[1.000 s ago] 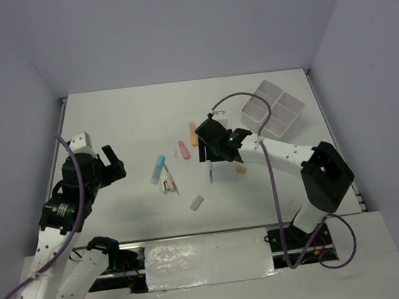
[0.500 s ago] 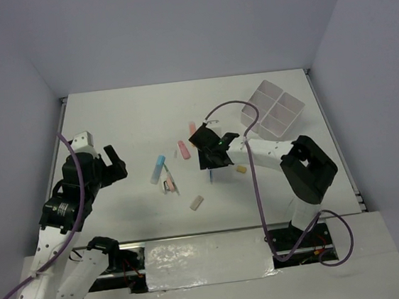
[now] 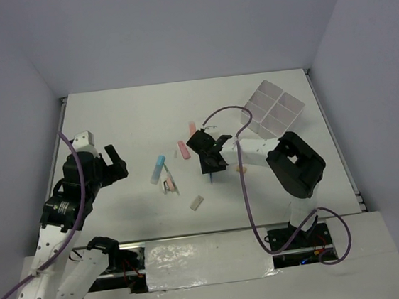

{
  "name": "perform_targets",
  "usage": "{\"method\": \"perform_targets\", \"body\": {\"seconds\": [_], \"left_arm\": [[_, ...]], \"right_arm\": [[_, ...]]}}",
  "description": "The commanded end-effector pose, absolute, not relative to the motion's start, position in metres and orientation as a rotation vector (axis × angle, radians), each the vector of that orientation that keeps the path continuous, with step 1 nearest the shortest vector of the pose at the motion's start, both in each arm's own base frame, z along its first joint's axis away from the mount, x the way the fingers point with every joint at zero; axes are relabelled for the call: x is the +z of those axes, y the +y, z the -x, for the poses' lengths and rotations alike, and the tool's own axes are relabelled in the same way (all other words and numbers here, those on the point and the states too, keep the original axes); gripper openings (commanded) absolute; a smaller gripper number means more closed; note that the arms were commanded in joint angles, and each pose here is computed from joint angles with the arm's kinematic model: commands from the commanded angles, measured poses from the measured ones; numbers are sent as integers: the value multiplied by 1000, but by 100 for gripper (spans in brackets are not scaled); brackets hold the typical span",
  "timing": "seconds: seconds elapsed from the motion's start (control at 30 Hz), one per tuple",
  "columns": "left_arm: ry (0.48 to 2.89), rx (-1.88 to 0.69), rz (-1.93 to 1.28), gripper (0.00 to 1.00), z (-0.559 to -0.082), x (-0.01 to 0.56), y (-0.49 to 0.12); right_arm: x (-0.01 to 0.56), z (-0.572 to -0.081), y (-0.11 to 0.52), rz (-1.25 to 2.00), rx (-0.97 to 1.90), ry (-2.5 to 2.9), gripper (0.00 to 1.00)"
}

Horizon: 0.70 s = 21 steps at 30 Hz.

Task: Sort the stationery into containers
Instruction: Pick up the pen from the center of the board.

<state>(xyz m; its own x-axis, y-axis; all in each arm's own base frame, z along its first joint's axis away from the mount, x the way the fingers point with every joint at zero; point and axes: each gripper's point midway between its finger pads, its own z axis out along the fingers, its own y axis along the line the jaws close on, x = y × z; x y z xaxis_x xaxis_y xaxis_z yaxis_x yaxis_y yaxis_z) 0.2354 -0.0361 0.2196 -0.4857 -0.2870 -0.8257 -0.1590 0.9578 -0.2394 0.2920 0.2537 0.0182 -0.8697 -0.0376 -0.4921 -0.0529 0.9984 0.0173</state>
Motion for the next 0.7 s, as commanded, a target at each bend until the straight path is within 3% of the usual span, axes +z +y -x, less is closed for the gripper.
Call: {"method": "perform_targets", "body": {"seconds": [0.0, 0.67], "left_arm": [[2050, -176, 286, 99, -242, 230, -40], [2054, -181, 274, 99, -243, 230, -41]], "right_arm": [[22, -306, 260, 46, 69, 2600, 45], [12, -313, 221, 24, -82, 2628, 37]]}}
